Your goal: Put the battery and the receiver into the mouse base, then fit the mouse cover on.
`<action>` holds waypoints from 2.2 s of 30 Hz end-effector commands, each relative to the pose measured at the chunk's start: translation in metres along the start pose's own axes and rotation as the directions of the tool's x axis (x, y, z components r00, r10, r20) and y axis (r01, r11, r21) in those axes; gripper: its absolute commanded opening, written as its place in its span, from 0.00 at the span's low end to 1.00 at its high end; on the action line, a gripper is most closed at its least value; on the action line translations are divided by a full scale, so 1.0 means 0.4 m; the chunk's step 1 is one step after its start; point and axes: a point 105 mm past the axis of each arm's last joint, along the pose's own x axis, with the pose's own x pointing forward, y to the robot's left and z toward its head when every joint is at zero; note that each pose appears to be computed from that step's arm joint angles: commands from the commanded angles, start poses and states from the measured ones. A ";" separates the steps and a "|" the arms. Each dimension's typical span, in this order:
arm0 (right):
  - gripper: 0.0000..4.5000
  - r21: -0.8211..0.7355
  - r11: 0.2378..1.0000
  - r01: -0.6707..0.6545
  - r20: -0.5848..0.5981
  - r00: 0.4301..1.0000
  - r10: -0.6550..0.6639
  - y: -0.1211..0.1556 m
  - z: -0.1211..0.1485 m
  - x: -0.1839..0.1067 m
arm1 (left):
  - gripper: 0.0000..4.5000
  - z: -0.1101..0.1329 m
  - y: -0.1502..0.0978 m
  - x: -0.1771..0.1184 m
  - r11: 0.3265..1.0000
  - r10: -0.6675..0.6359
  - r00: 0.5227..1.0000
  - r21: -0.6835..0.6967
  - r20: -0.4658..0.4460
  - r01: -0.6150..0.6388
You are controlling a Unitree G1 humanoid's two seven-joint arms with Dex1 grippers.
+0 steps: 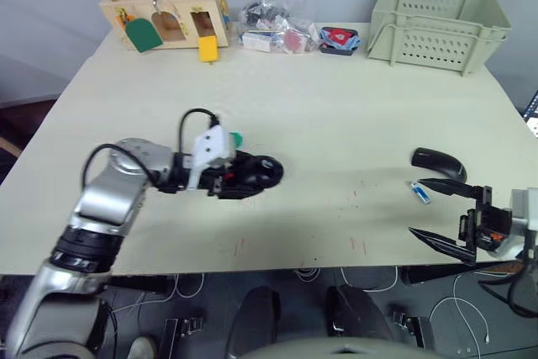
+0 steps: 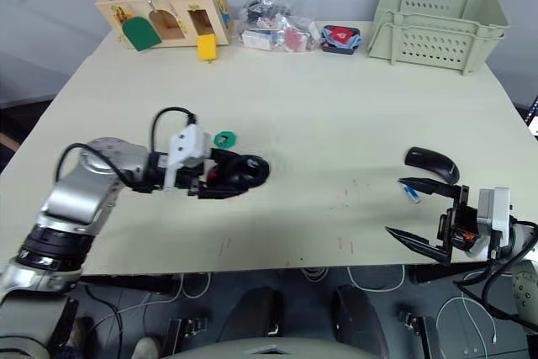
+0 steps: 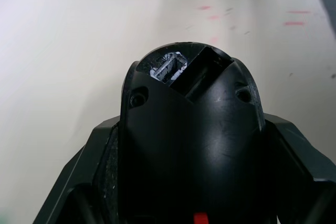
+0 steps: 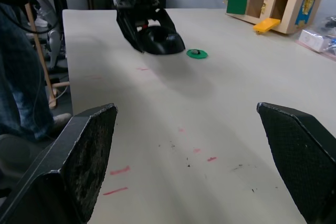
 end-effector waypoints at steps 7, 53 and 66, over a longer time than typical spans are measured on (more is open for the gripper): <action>1.00 -0.015 0.998 0.057 -0.028 0.998 -0.057 -0.001 0.005 -0.027 | 0.65 0.026 -0.024 0.127 0.987 -0.098 0.994 0.122 -0.038 0.102; 0.72 0.038 0.690 0.723 -0.588 0.574 -0.570 -0.113 -0.206 -0.077 | 0.65 -0.023 -0.059 0.224 0.985 -0.155 0.977 0.055 -0.145 0.164; 0.00 0.012 0.740 0.672 -0.513 0.639 -0.573 -0.102 -0.155 -0.046 | 0.65 -0.031 -0.063 0.221 0.984 -0.164 0.974 0.046 -0.158 0.173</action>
